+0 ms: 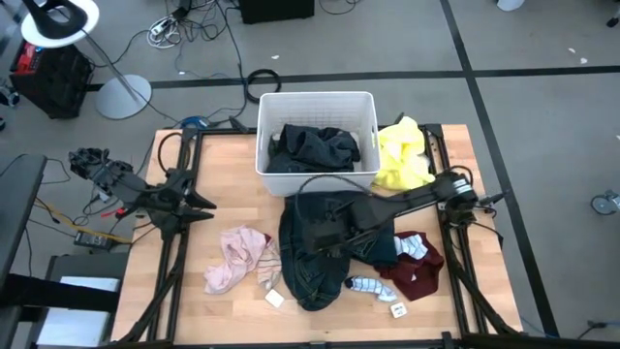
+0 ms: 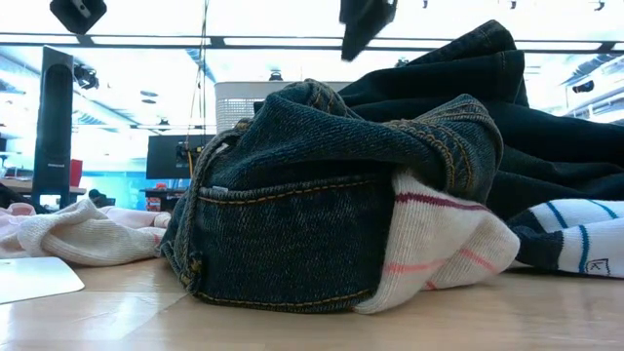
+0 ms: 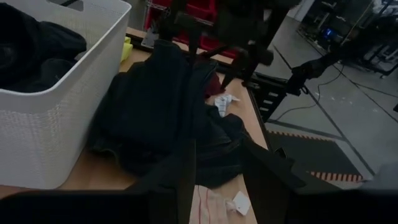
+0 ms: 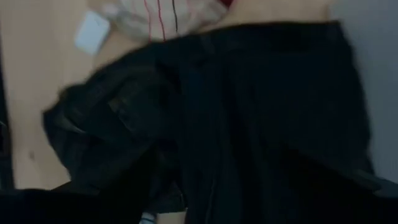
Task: Sort clothes
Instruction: Put the black pants into the white laundry bin
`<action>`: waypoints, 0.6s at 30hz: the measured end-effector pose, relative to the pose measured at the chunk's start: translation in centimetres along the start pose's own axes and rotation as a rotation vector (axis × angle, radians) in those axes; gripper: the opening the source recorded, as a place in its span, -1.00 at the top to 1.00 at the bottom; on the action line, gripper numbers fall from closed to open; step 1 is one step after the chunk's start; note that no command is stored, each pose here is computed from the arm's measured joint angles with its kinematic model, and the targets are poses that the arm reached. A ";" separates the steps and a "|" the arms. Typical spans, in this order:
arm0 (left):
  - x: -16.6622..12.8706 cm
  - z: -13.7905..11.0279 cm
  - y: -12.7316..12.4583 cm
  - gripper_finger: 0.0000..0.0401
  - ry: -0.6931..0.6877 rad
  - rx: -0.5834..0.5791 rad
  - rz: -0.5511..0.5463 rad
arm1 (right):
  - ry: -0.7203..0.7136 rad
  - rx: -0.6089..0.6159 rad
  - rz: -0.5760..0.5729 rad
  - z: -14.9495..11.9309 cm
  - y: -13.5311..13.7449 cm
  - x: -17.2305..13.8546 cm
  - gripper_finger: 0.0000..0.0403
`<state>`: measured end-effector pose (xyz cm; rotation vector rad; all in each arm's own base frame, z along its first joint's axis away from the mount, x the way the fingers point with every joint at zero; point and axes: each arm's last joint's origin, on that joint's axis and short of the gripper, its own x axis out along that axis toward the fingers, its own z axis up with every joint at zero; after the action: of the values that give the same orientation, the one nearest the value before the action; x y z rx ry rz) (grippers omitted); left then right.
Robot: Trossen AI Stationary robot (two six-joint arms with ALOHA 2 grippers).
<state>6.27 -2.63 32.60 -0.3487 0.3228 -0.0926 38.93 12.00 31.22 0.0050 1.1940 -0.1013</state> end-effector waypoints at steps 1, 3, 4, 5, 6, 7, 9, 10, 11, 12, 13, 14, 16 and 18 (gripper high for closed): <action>0.0 0.0 0.0 0.34 0.000 0.000 0.000 | 0.016 -0.021 0.001 0.0 0.2 0.7 -0.76; 0.0 0.0 0.0 0.34 0.000 -0.001 0.000 | 0.039 -0.055 -0.005 0.2 0.6 2.0 -0.81; 0.0 0.0 0.0 0.34 -0.002 -0.002 -0.001 | 0.053 -0.073 -0.008 0.2 0.8 2.6 -0.83; 0.0 0.0 0.0 0.34 -0.003 -0.005 -0.002 | 0.068 -0.092 -0.013 0.2 0.9 3.3 -0.84; 0.0 0.0 0.0 0.34 -0.003 -0.009 -0.002 | 0.082 -0.110 -0.018 0.2 1.1 4.0 -0.84; 0.0 0.0 0.0 0.34 -0.003 -0.011 -0.002 | 0.096 -0.124 -0.022 0.2 1.2 4.7 -0.84; 0.0 0.0 0.0 0.34 -0.003 -0.013 -0.002 | 0.125 -0.150 -0.037 0.2 1.3 6.2 -0.83; 0.0 0.0 0.0 0.34 -0.004 -0.014 -0.002 | 0.140 -0.165 -0.046 0.2 1.4 6.9 -0.83; 0.0 0.0 0.0 0.34 -0.004 -0.014 -0.002 | 0.154 -0.180 -0.058 0.2 1.3 7.7 -0.81; 0.0 0.0 0.0 0.34 -0.003 -0.014 -0.002 | 0.166 -0.193 -0.075 0.2 1.3 8.4 -0.80; 0.0 0.0 0.0 0.34 -0.003 -0.015 -0.002 | 0.179 -0.201 -0.091 0.2 1.3 9.1 -0.79; 0.0 0.0 0.0 0.34 -0.004 -0.025 -0.003 | 0.192 -0.207 -0.105 0.1 1.3 9.9 -0.78; 0.0 0.0 0.0 0.34 -0.004 -0.053 -0.002 | 0.220 -0.209 -0.122 0.1 1.1 11.6 -0.75; 0.0 0.0 0.0 0.34 -0.004 -0.069 -0.003 | 0.247 -0.203 -0.127 0.1 0.9 13.3 -0.72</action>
<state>6.29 -2.64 32.64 -0.4178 0.3221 -0.0836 43.88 11.93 18.89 -0.2428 1.4474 -0.0924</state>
